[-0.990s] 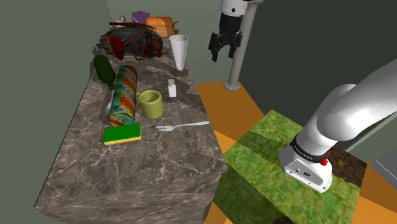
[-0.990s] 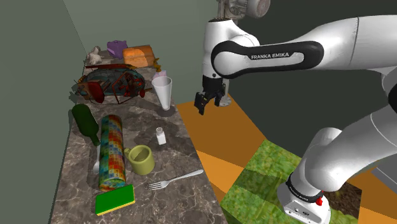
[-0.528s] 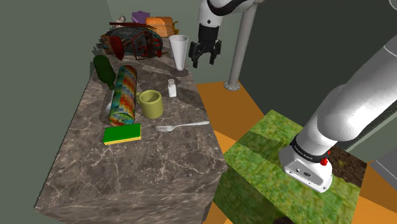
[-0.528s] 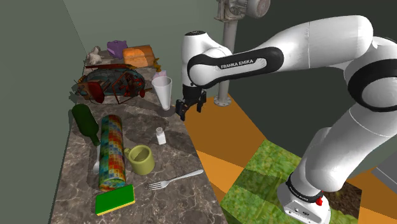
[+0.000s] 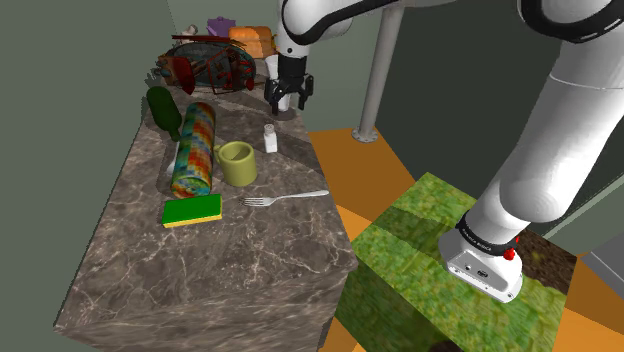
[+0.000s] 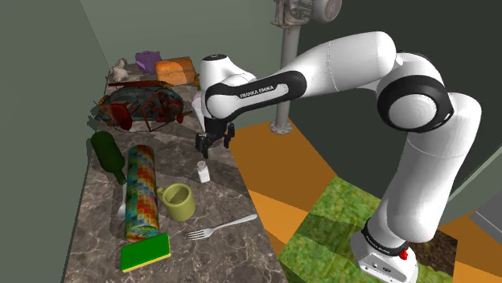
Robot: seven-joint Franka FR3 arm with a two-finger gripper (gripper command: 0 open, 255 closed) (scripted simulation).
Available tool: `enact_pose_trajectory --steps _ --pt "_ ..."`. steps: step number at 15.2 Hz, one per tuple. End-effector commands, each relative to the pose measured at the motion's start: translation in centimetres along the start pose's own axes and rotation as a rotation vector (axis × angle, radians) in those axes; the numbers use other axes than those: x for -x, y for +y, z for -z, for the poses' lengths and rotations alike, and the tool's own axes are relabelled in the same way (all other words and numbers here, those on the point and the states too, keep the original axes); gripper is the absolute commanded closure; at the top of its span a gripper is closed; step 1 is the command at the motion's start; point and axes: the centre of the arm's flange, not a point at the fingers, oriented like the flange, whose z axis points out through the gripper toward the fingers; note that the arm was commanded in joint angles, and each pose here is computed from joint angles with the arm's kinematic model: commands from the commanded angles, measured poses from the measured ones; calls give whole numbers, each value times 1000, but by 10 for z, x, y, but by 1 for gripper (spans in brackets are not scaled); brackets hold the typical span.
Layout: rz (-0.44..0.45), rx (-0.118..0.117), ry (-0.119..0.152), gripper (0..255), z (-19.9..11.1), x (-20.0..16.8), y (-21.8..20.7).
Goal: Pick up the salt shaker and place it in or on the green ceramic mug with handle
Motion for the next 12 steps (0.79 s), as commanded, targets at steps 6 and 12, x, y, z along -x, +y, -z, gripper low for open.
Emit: enact_pose_trajectory --steps 6,12 --pt "2 -13 0 0 -40 -45 -36" --pt "2 -13 0 0 -75 -45 -37"
